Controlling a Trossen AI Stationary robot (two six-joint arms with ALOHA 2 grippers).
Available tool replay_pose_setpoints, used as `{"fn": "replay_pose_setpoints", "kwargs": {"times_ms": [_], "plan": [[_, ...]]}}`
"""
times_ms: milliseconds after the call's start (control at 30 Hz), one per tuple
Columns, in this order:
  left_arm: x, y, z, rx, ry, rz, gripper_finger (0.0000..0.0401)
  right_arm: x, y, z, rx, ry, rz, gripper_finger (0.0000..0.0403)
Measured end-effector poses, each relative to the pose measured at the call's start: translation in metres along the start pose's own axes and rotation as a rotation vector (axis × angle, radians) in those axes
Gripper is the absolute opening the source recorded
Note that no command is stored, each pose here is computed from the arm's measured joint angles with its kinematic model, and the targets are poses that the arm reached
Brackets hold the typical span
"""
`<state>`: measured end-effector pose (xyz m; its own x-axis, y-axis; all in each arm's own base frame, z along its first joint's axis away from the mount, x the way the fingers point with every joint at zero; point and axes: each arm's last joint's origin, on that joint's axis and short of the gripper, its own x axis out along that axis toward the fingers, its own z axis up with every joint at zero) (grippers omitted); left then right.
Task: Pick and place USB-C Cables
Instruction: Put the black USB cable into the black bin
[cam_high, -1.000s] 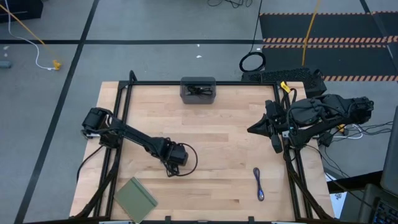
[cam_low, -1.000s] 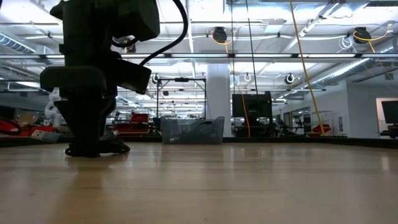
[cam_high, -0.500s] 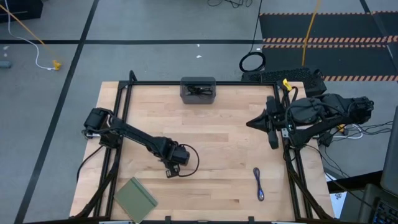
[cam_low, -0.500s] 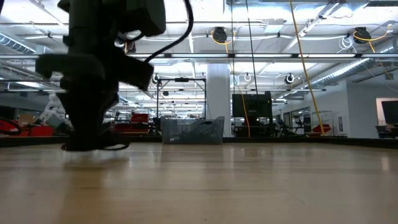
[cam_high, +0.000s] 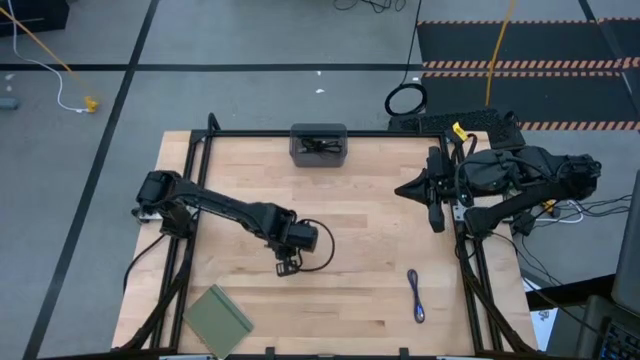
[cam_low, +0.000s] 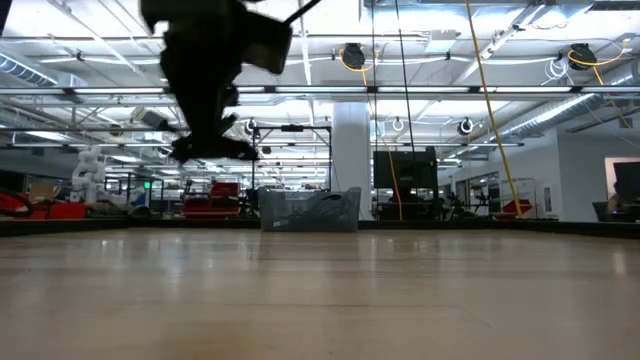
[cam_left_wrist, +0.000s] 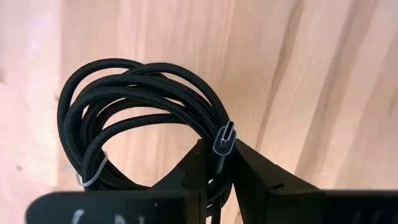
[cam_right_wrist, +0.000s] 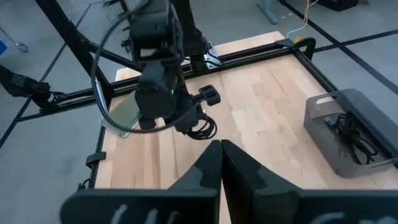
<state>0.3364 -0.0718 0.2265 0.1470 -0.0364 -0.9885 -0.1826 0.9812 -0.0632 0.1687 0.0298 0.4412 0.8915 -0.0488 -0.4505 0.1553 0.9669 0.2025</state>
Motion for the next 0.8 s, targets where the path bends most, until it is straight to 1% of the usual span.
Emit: {"fn": "replay_pose_setpoints", "kwargs": {"times_ms": [233, 433, 633, 800], "plan": [[-0.046, 0.008, 0.023, 0.016, -0.087, -0.018, 0.0055, 0.0, 0.0, 0.0, -0.002, 0.0, 0.0, 0.0], [-0.094, 0.021, 0.036, 0.027, -0.164, -0.025, 0.0056, 0.0, 0.0, 0.0, -0.003, 0.0, 0.0, 0.0], [-0.148, 0.036, 0.043, 0.047, -0.285, -0.029, 0.0057, 0.0, 0.0, 0.0, -0.003, 0.001, 0.0, 0.0], [-0.188, 0.044, 0.042, 0.073, -0.397, -0.037, 0.0057, 0.0, 0.0, 0.0, -0.014, 0.001, 0.0, 0.0]]}}
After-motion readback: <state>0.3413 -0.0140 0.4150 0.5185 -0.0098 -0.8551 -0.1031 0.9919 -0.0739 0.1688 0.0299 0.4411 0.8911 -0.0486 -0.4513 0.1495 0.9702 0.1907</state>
